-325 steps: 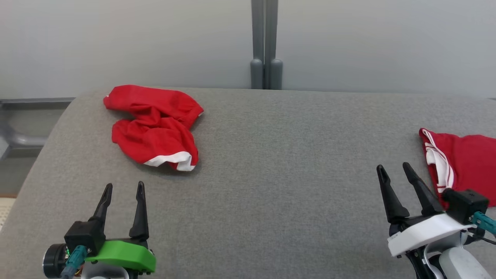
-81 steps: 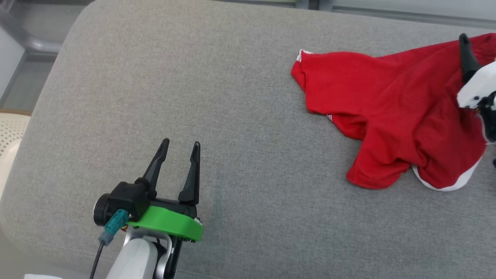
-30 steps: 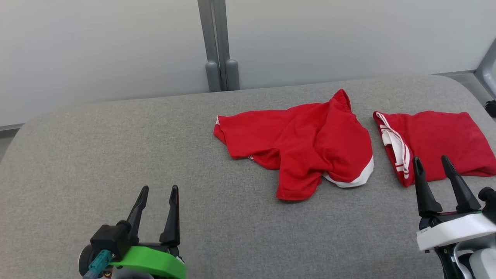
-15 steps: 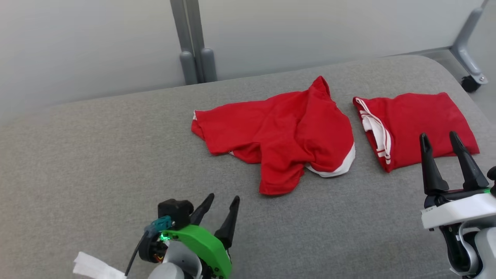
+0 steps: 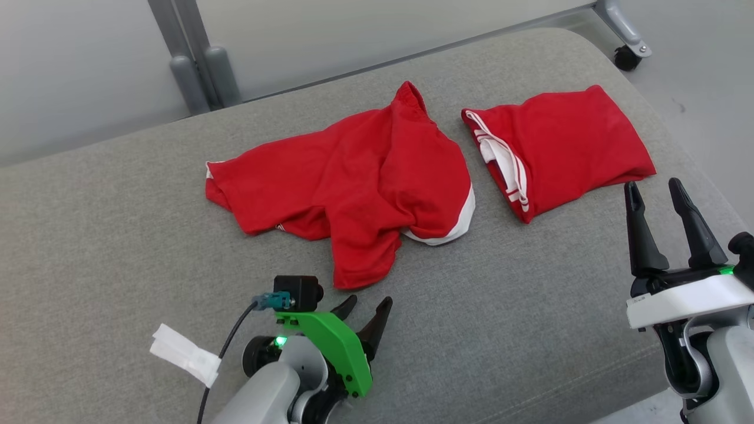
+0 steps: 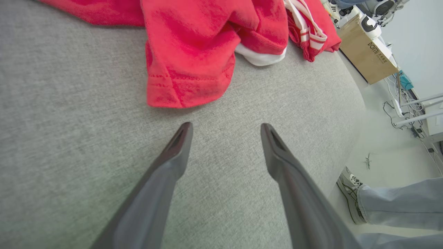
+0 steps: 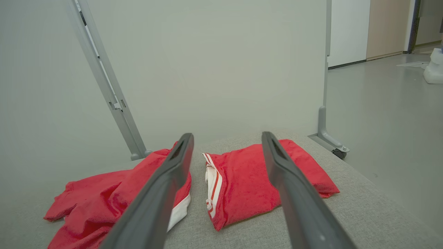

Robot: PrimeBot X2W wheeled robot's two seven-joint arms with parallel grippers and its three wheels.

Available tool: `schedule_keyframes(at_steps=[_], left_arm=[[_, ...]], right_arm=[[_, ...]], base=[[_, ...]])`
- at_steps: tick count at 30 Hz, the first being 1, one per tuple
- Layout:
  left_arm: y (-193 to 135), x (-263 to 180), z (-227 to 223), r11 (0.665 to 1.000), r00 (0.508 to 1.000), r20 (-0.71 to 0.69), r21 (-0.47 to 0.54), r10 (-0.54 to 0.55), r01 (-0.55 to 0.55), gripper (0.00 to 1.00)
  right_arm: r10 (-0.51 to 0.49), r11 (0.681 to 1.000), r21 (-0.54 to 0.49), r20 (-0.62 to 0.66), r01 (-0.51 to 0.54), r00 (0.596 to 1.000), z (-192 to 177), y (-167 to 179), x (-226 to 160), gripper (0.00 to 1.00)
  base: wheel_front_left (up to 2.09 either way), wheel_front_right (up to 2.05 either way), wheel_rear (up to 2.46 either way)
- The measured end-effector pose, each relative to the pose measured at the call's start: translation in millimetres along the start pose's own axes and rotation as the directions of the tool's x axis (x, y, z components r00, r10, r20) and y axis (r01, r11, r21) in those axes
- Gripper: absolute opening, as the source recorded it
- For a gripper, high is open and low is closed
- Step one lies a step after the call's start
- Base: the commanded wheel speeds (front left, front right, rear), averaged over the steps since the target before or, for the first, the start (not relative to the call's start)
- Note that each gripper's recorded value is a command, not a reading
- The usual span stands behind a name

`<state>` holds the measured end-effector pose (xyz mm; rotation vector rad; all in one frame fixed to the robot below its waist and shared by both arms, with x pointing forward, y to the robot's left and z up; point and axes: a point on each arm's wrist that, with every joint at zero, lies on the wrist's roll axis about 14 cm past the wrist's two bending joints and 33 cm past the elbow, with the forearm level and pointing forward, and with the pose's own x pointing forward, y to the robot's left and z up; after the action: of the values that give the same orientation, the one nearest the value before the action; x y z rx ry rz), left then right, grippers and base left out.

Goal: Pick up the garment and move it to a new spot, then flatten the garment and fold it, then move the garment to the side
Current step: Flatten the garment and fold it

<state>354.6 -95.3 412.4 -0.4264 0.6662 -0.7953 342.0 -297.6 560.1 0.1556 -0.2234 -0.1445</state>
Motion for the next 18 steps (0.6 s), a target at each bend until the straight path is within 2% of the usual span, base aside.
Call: schedule_keyframes(at_steps=[4,10,11,12,13,14,18], left_arm=[[8,15,-6,1.0,0.998,-0.06,0.013,0.009,-0.009,1.0],[13,27,11,1.0,1.0,-0.026,-0.012,0.006,-0.006,1.0],[15,27,12,1.0,1.0,-0.024,-0.009,0.009,-0.009,0.79],[15,26,14,1.0,1.0,-0.018,-0.013,0.009,-0.009,0.27],[14,25,15,1.0,1.0,-0.013,-0.016,0.007,-0.008,0.11],[14,24,16,1.0,1.0,-0.011,-0.017,0.003,-0.004,0.0],[11,16,23,1.0,1.0,0.03,-0.021,-0.004,0.005,0.0]], right_arm=[[-0.026,1.0,-0.004,-0.015,0.026,1.0,-5,-6,-1,1.0],[-0.029,1.0,0.001,-0.032,0.029,0.999,-12,-5,2,1.0],[-0.024,1.0,0.003,-0.034,0.024,0.999,-13,-3,3,1.0],[-0.019,1.0,0.005,-0.035,0.019,0.999,-14,-2,5,1.0],[-0.013,1.0,0.006,-0.034,0.013,0.999,-14,0,6,1.0],[-0.008,1.0,0.008,-0.033,0.008,0.999,-14,1,7,1.0],[0.019,1.0,0.02,-0.03,-0.018,0.999,-15,10,12,1.0]], base=[[0.0,0.0,0.0],[0.0,0.0,0.0],[0.0,0.0,0.0],[0.0,0.0,0.0],[0.0,0.0,0.0],[0.0,0.0,0.0],[0.0,0.0,0.0]])
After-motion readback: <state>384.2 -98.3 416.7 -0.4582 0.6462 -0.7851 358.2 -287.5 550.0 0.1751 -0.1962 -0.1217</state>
